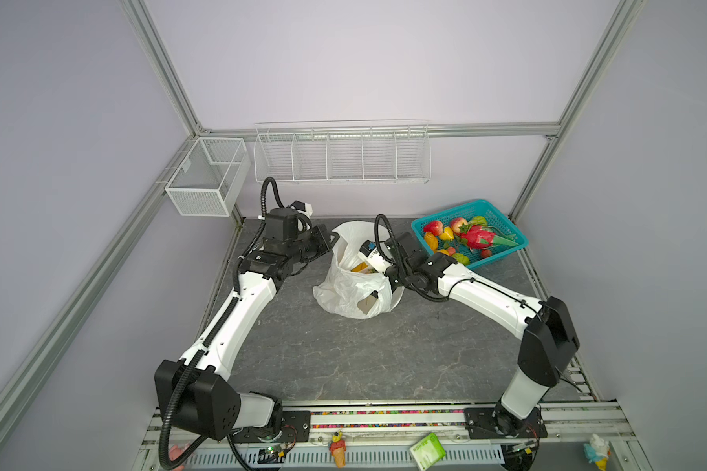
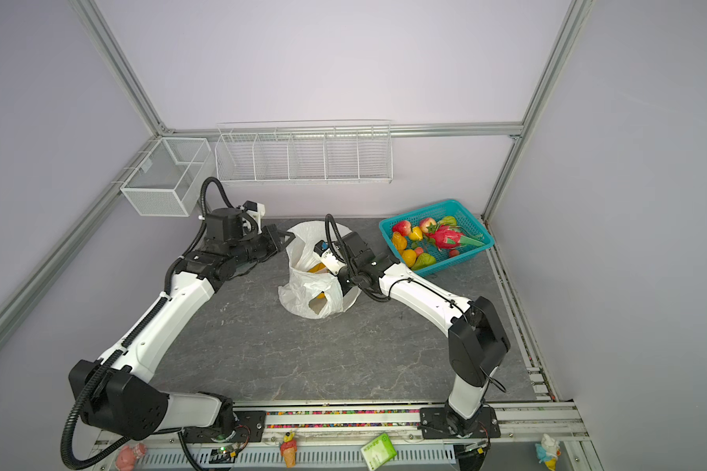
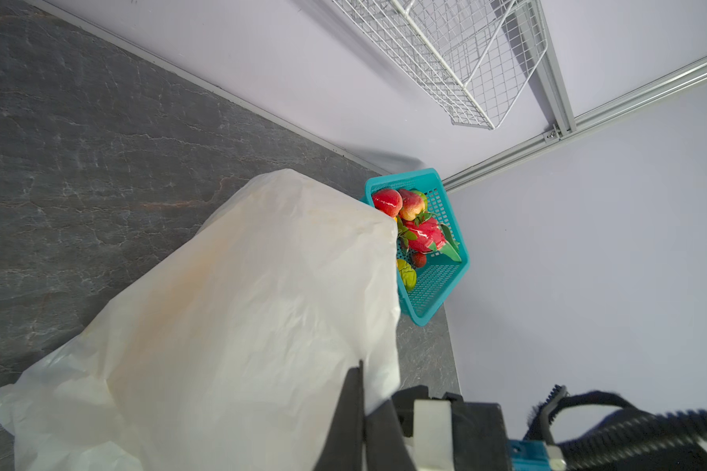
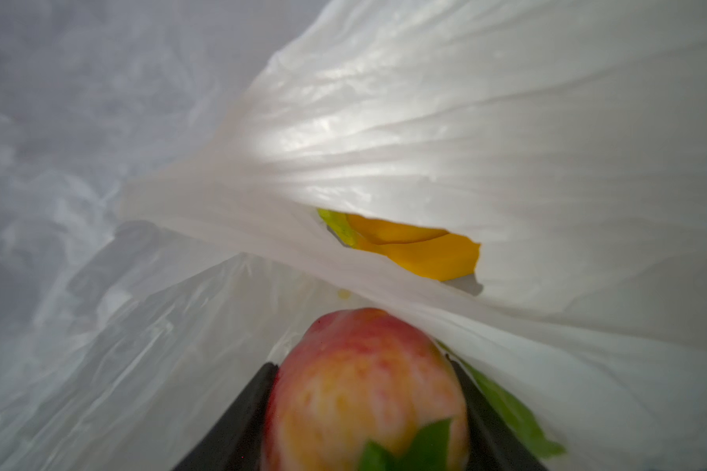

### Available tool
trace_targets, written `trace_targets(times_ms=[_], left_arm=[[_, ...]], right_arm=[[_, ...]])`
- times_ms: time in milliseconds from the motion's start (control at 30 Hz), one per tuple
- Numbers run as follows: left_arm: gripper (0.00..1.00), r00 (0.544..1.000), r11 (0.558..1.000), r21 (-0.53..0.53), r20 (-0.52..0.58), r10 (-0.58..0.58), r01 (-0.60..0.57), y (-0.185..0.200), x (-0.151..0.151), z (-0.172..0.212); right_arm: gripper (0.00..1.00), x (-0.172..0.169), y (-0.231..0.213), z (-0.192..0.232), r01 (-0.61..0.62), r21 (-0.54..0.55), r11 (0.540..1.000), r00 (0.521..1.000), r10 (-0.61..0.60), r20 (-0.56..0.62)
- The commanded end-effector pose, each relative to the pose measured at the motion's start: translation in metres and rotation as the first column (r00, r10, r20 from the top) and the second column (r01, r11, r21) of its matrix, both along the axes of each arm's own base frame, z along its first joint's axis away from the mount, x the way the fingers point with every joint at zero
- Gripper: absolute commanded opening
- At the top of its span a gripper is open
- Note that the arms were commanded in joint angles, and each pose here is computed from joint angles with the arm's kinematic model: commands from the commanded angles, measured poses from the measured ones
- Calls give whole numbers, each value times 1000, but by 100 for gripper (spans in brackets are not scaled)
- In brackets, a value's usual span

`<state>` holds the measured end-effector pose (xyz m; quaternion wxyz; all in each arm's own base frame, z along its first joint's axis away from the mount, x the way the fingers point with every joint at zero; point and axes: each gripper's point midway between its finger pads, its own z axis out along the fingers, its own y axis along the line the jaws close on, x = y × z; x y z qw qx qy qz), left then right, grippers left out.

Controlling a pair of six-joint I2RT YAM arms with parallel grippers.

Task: Place the fake fruits into the plastic bag and tie a complex knot
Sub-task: 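Carry the peach with the right gripper into the bag opening, then open the right gripper to release the peach inside the bag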

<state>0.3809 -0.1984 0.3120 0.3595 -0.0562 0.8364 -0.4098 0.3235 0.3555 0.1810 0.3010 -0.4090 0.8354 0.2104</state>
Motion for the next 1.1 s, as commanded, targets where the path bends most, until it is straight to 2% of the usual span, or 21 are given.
trace_targets(times_ms=[0, 67, 200, 267, 400, 600, 800, 1067], left_arm=[[0, 1000, 1000, -20, 17, -4, 4, -1, -4, 9], [0, 1000, 1000, -20, 15, -4, 4, -1, -5, 9], [0, 1000, 999, -32, 10, -7, 7, -2, -5, 10], [0, 1000, 999, -44, 3, -13, 13, -4, -6, 10], [0, 1000, 998, -50, 7, -28, 29, -10, -10, 13], [0, 1000, 999, -42, -3, -26, 25, -11, -9, 8], [0, 1000, 999, -38, -13, -25, 25, -11, -7, 3], [0, 1000, 999, -26, -3, -20, 20, -10, -7, 3]], right_arm=[[60, 19, -12, -2, 97, -84, 992, 989, -86, 124], [60, 11, -11, -6, 72, -85, 994, 992, -62, 109], [62, -19, 5, -18, -75, -26, 997, 997, 75, 8], [65, -21, 9, -32, -90, -34, 995, 996, 89, -25], [67, 4, 10, -46, 6, -70, 998, 1000, -7, -23], [69, 25, 37, -31, 81, 79, 994, 996, -77, -46], [72, 36, 44, -51, 203, 130, 970, 974, -187, -126], [78, 25, 47, -55, 180, 148, 973, 971, -151, -187]])
